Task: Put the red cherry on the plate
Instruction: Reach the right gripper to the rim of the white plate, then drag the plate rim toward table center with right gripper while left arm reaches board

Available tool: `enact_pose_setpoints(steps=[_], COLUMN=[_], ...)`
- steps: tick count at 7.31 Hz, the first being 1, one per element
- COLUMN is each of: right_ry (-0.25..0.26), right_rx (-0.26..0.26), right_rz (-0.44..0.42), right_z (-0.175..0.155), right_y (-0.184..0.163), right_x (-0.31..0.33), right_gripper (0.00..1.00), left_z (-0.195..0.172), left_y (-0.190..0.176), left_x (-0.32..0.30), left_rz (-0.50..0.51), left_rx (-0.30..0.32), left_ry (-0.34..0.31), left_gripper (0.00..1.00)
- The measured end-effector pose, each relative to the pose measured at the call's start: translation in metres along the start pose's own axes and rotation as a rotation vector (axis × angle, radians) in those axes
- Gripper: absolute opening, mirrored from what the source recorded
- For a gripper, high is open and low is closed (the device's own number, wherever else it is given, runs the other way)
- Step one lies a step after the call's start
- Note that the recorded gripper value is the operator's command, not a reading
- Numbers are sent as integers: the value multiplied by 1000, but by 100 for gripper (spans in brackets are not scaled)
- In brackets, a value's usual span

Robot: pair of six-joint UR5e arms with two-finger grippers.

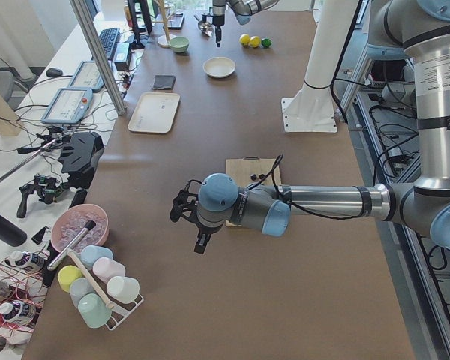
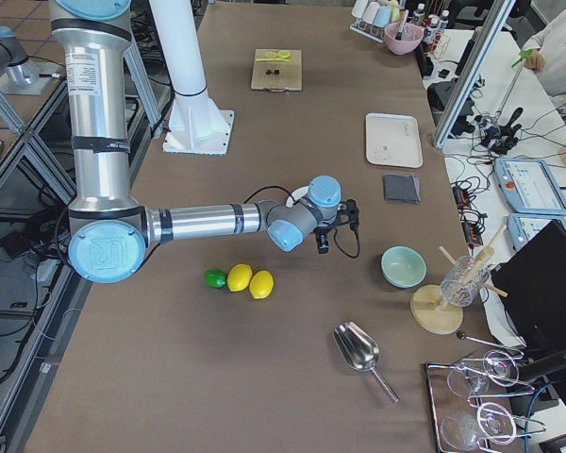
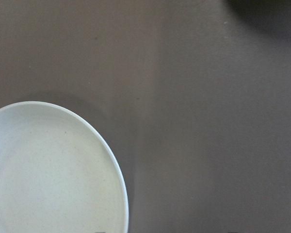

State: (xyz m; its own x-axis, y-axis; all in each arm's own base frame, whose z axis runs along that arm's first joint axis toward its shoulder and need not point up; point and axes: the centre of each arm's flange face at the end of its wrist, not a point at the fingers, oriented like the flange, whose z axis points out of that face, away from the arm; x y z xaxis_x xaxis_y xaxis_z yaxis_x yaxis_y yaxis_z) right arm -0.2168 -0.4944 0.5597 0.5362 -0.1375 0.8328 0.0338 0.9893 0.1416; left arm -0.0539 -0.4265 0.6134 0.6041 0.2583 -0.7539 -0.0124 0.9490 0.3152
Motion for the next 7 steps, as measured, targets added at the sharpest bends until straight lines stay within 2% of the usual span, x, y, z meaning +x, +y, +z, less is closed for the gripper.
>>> enact_pose_setpoints(steps=[1,2,3,4,7], right_ry=[-15,-8,12,24,20], right_rx=[-10,-16,-19,-21,-21], right_rz=[13,17,16,14,10], right_z=[15,28,42,50,53], right_y=[-2,-1,2,3,1], right_x=[-15,-22,-24,-26,-35], right_gripper=[71,66,21,0,0], left_z=[2,3,4,5,7], left_y=[1,1,1,1,2], left_x=[0,1,1,0,-1], left_rz=[0,1,1,0,-3], left_rx=[-4,-7,-9,-11,-16], left_ry=[1,1,1,1,4], left_gripper=[98,98,98,98,98])
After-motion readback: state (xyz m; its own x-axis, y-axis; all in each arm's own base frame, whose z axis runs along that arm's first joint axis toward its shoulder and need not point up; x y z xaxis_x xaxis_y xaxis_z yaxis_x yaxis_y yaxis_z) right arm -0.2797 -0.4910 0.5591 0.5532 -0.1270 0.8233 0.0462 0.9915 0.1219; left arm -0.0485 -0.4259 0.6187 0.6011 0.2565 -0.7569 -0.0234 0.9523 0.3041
